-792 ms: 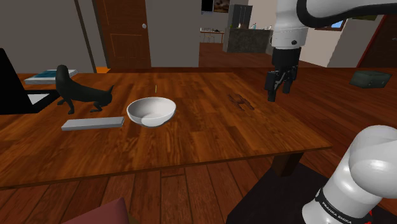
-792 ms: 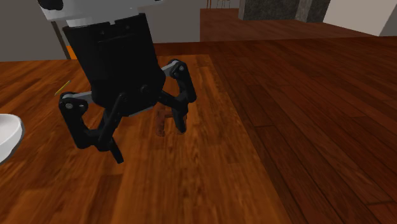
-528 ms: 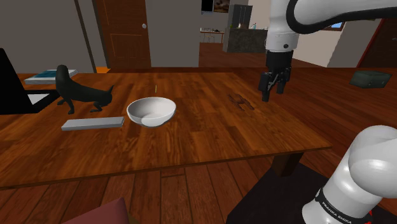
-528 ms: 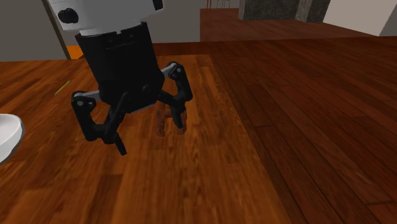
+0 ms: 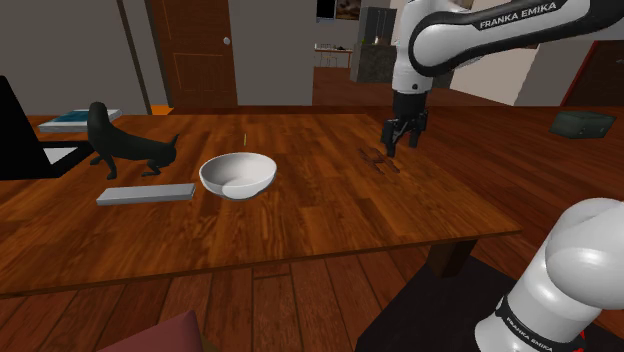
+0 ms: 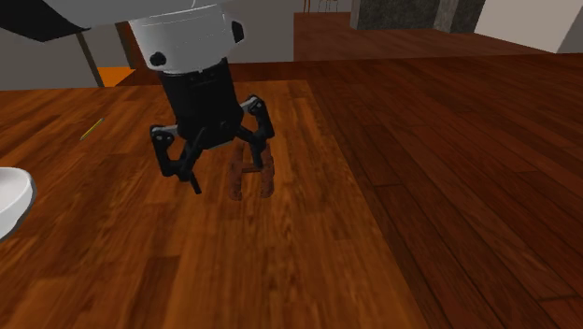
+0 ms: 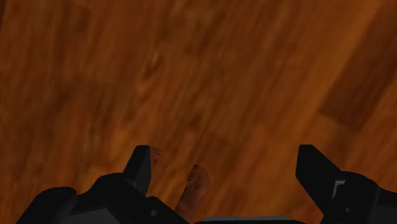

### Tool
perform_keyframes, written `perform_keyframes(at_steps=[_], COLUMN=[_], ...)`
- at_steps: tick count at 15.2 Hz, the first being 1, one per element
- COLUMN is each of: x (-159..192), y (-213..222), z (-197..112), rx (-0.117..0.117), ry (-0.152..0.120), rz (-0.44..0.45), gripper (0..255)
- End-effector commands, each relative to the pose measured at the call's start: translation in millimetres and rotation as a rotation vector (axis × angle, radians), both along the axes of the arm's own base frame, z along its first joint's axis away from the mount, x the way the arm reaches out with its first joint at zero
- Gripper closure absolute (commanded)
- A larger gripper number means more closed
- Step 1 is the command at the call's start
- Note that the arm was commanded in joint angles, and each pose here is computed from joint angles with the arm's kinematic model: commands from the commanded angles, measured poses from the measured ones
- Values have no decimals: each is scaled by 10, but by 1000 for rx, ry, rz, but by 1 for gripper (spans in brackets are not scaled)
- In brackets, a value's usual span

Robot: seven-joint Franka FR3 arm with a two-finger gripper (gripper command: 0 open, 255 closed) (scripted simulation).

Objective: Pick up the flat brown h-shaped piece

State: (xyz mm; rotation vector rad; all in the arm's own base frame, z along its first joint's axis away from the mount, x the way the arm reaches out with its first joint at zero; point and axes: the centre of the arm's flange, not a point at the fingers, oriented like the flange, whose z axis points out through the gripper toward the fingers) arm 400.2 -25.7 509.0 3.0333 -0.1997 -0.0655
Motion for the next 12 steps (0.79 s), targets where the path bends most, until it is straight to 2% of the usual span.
perform_keyframes(at_steps=[1, 12], x=[235, 1364], y=[-106, -710], z=[-103, -571], rx=[-3, -17], ry=[-14, -80], rz=[-6, -43], gripper=[0, 0])
